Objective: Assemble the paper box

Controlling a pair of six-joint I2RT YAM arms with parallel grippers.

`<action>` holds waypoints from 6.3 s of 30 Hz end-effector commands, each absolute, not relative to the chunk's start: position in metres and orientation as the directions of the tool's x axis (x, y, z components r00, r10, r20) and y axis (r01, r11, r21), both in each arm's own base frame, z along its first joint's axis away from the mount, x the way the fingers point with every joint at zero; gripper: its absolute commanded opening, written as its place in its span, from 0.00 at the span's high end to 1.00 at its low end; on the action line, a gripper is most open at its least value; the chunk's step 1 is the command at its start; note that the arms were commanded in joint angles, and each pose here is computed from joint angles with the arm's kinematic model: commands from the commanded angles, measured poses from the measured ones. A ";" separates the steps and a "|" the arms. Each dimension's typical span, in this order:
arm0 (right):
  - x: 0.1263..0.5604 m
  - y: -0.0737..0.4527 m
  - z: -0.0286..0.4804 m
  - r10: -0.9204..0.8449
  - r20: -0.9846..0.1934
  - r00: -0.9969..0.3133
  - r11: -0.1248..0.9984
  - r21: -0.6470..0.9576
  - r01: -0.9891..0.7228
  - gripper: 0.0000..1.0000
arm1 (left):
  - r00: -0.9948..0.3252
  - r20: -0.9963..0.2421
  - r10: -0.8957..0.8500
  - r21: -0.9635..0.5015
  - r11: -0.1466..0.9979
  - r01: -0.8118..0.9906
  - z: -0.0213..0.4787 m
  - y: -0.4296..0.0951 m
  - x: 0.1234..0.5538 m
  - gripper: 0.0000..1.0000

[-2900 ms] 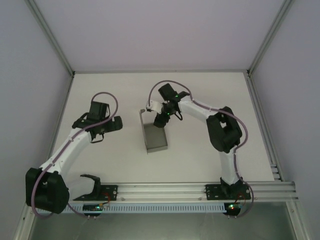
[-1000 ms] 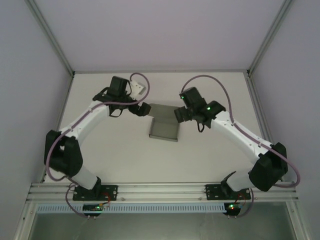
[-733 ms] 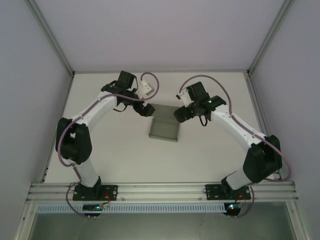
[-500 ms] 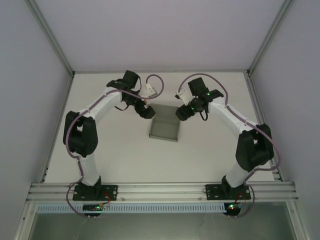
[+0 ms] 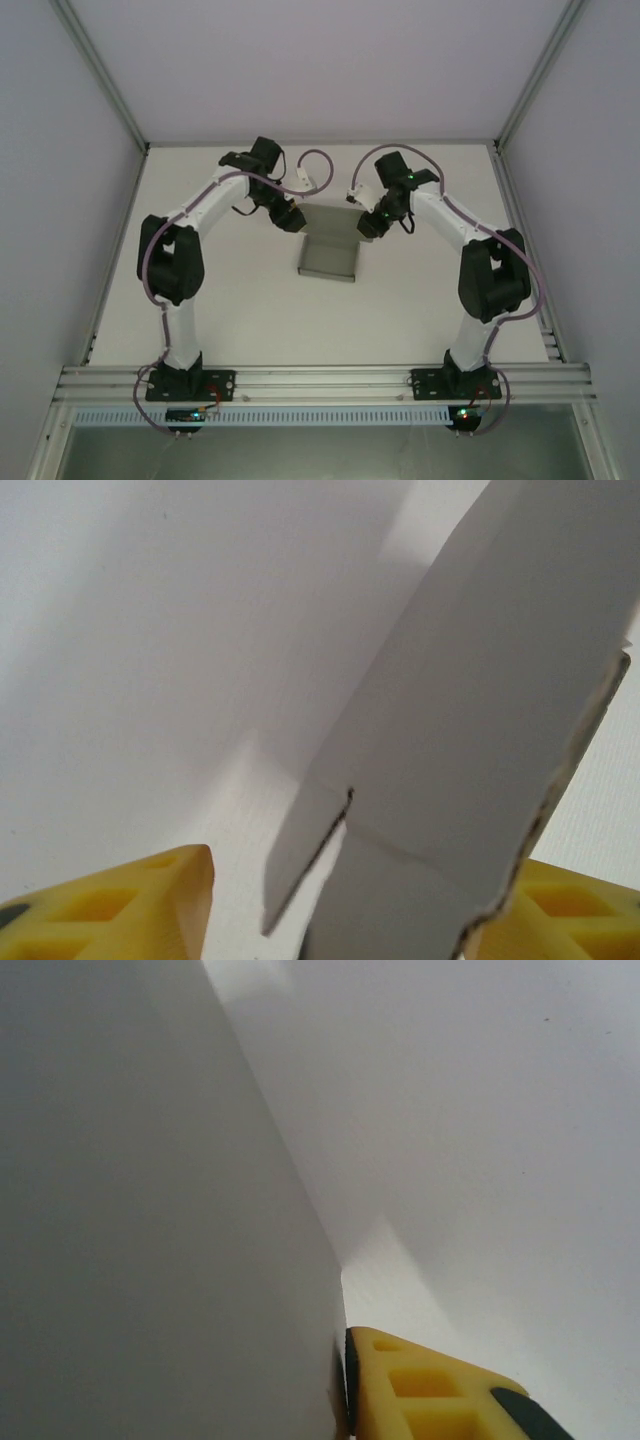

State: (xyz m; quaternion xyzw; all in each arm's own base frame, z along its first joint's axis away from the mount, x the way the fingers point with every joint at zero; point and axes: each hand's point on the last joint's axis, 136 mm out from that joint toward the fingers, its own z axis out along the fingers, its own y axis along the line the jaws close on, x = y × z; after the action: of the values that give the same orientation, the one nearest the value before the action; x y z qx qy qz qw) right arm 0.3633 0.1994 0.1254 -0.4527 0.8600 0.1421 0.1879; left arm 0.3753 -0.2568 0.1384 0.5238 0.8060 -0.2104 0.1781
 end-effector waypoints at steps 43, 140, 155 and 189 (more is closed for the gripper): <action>0.457 0.233 0.170 0.307 -0.655 -0.691 0.945 0.296 0.140 1.00 | -0.863 -0.501 -0.058 -0.428 0.884 0.189 0.166 -0.302 0.439 1.00; 0.319 0.204 0.128 0.050 -0.609 -0.791 0.855 0.436 -0.282 0.01 | -0.966 -0.153 -0.207 -0.750 0.661 -0.023 0.025 -0.240 0.362 0.58; 0.357 0.236 0.092 0.154 -0.272 -0.950 0.670 0.735 -0.102 0.01 | -0.965 -0.052 -0.256 -0.864 0.495 -0.085 0.015 -0.229 0.366 0.71; 0.383 0.216 0.123 0.348 -0.155 -0.925 0.626 0.773 0.106 0.62 | -0.512 -0.848 0.138 -0.248 0.749 0.614 0.217 -0.262 0.383 0.00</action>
State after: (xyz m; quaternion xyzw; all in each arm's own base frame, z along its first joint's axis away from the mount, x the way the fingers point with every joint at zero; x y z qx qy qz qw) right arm 0.3885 0.2446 0.1326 0.0886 0.8599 0.4791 0.1525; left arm 0.3813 -0.2682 0.1976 0.1603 0.8330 -0.3851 0.3634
